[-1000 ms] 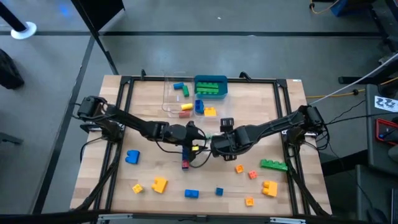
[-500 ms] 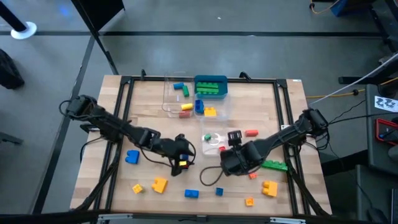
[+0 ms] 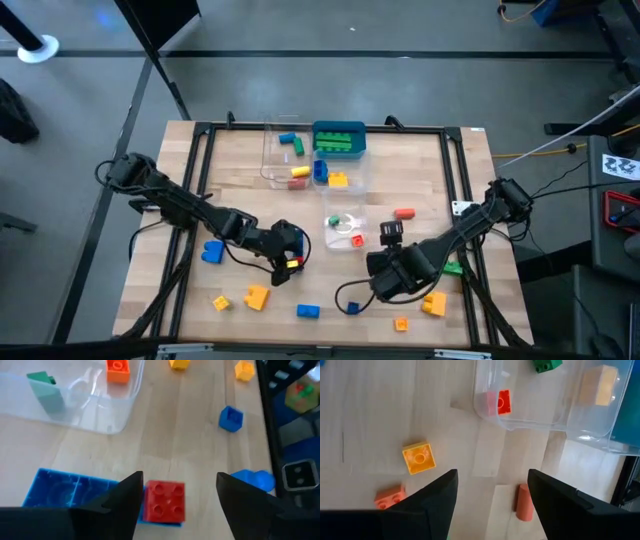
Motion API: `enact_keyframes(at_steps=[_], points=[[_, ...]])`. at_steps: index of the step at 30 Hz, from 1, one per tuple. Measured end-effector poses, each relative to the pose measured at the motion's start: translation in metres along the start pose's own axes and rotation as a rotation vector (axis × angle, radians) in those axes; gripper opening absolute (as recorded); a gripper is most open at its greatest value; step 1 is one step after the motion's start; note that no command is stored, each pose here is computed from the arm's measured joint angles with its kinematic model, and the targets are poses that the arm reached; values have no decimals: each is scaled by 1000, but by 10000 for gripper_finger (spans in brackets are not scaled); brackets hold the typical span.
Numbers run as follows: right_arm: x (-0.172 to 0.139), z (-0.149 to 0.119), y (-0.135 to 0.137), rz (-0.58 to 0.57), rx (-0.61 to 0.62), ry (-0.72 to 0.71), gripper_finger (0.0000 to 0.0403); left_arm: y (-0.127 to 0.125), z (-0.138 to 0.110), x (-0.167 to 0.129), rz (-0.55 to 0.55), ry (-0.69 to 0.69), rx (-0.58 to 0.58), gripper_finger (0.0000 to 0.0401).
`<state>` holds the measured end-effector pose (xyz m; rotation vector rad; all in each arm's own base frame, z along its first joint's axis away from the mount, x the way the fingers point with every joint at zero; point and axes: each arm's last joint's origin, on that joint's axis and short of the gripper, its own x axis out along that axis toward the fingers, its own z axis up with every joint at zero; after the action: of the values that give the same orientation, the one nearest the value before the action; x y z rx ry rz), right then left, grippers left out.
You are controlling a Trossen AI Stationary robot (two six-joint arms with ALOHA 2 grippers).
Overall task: Sort blocks by size
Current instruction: Put the red 4 stud small game piece into the bottom transparent bin
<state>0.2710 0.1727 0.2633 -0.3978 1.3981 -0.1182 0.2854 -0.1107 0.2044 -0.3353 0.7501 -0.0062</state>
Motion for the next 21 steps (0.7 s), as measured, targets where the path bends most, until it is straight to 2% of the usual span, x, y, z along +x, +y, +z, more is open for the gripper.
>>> enact_keyframes(at_steps=[6,21], points=[[-3,-3,7,15,1,-4,241,1,-2,1,32,11,99,251],[-3,-3,9,23,29,-9,241,-7,-11,3,40,21,181,251]])
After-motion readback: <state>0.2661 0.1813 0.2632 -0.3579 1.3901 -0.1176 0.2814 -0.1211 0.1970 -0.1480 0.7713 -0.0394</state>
